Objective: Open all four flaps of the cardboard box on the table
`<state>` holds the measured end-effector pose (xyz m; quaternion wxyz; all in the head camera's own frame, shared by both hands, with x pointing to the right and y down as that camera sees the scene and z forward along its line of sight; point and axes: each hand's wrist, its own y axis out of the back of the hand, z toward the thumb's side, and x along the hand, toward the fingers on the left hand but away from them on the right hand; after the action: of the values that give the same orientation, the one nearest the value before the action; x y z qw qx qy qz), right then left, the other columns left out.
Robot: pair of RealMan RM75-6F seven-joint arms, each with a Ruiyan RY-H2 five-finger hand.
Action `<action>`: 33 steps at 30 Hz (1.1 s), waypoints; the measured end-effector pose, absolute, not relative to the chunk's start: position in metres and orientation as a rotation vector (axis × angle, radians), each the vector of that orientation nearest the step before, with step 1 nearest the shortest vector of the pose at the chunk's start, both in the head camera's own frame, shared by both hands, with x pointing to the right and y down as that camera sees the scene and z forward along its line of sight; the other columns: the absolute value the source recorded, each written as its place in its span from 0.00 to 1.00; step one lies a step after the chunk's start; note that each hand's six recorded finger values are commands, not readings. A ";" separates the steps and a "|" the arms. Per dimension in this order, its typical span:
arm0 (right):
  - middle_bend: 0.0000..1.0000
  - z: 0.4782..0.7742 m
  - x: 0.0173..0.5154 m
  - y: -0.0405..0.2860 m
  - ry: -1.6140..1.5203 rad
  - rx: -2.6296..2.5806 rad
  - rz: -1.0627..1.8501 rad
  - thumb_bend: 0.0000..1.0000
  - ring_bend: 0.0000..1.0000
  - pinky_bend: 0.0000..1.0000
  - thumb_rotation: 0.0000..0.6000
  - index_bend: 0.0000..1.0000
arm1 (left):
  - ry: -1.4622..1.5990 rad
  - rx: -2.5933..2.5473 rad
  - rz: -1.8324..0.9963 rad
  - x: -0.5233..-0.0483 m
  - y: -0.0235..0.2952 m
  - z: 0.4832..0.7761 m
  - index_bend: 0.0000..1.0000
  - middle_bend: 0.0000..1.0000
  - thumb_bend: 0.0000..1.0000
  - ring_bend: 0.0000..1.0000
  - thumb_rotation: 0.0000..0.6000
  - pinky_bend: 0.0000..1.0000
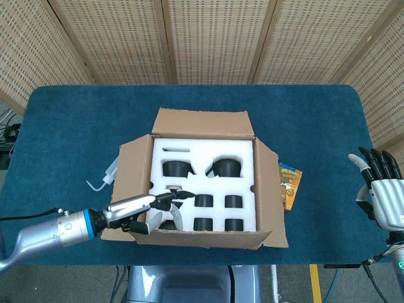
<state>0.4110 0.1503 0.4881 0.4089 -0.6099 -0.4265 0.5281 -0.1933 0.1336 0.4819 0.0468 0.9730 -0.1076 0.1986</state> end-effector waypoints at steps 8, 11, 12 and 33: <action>0.07 0.487 0.411 0.151 -1.080 -1.534 1.331 0.98 0.00 0.00 1.00 0.14 | 0.028 2.964 0.511 -0.210 0.165 0.466 0.41 0.00 0.82 0.00 0.39 0.00; 0.07 0.487 0.412 0.151 -1.083 -1.533 1.331 0.98 0.00 0.00 1.00 0.14 | 0.110 2.966 0.524 -0.212 0.174 0.465 0.41 0.00 0.82 0.00 0.39 0.00; 0.07 0.487 0.413 0.152 -1.084 -1.533 1.331 0.98 0.00 0.00 1.00 0.14 | 0.130 2.967 0.529 -0.212 0.177 0.465 0.41 0.00 0.82 0.00 0.39 0.00; 0.05 0.494 0.426 0.154 -1.106 -1.533 1.354 0.98 0.00 0.00 1.00 0.14 | -0.307 3.341 0.819 -0.235 0.143 0.480 0.28 0.00 0.56 0.00 0.36 0.00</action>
<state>0.4261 0.1544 0.4939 0.3970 -0.6051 -0.4367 0.5345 -0.2353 0.1433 0.4799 -0.1554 0.9557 -0.0878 0.2342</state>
